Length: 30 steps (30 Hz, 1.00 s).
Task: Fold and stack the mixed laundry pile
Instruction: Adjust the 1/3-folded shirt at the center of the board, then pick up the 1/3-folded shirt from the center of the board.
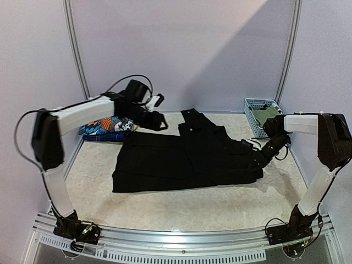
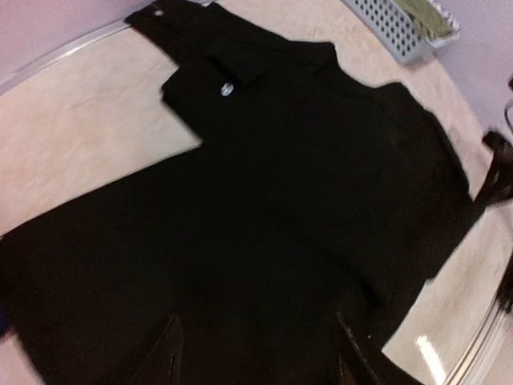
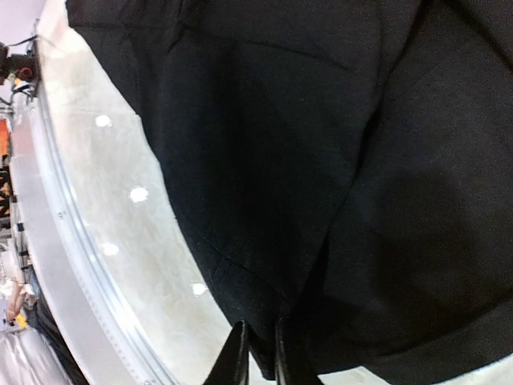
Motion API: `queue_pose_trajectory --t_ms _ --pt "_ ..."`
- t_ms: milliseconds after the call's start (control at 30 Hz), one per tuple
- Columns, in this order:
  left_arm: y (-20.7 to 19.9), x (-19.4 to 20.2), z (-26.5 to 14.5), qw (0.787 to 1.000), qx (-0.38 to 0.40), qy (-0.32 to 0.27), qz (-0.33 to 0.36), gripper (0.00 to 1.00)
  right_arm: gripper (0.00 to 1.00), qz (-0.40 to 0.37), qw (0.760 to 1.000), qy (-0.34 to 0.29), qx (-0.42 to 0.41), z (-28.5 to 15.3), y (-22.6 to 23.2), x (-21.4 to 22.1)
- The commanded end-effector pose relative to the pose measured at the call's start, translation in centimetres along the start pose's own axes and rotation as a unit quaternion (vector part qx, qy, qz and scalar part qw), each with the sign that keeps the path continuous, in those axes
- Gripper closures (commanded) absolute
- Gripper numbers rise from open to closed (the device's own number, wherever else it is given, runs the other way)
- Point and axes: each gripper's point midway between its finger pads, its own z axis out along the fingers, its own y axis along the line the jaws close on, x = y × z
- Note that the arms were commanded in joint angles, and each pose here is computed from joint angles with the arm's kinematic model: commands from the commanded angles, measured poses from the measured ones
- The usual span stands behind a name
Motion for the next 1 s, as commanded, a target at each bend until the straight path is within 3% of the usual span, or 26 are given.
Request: queue_pose_trajectory --t_ms 0,133,233,367,500,600,667,767,967 --pt "3.6 7.5 -10.8 0.985 -0.092 0.101 0.108 0.39 0.90 -0.009 0.999 0.000 -0.045 0.5 1.1 0.0" --pt "2.3 14.7 -14.1 0.970 -0.075 0.180 0.148 0.40 0.90 -0.008 0.999 0.003 -0.053 0.7 1.1 0.1" --pt "2.9 19.2 -14.9 0.942 -0.107 0.259 0.186 0.43 0.90 -0.010 0.998 -0.002 -0.056 0.5 1.4 -0.1" --pt "2.5 23.0 -14.8 0.908 -0.122 0.319 0.241 0.44 0.90 -0.010 0.998 -0.006 -0.057 0.4 1.6 -0.3" --pt "2.7 24.3 -14.4 0.881 -0.140 0.360 0.275 0.47 0.90 -0.010 0.998 -0.006 -0.059 0.4 1.7 -0.2" --pt "3.7 27.6 -14.1 0.837 -0.143 0.422 0.317 0.46 0.90 -0.009 0.998 -0.007 -0.059 0.3 1.7 -0.2" --pt "3.5 28.9 -13.6 0.822 -0.136 0.436 0.341 0.45 0.91 -0.009 0.998 -0.006 -0.059 0.4 1.7 -0.2" --pt "3.7 28.6 -12.8 0.823 -0.147 0.422 0.352 0.45 0.91 -0.008 0.998 -0.006 -0.061 0.5 1.7 -0.1" --pt "5.3 28.8 -11.3 0.800 -0.179 0.435 0.372 0.49 0.91 -0.005 0.997 -0.007 -0.070 0.5 1.9 -0.3"
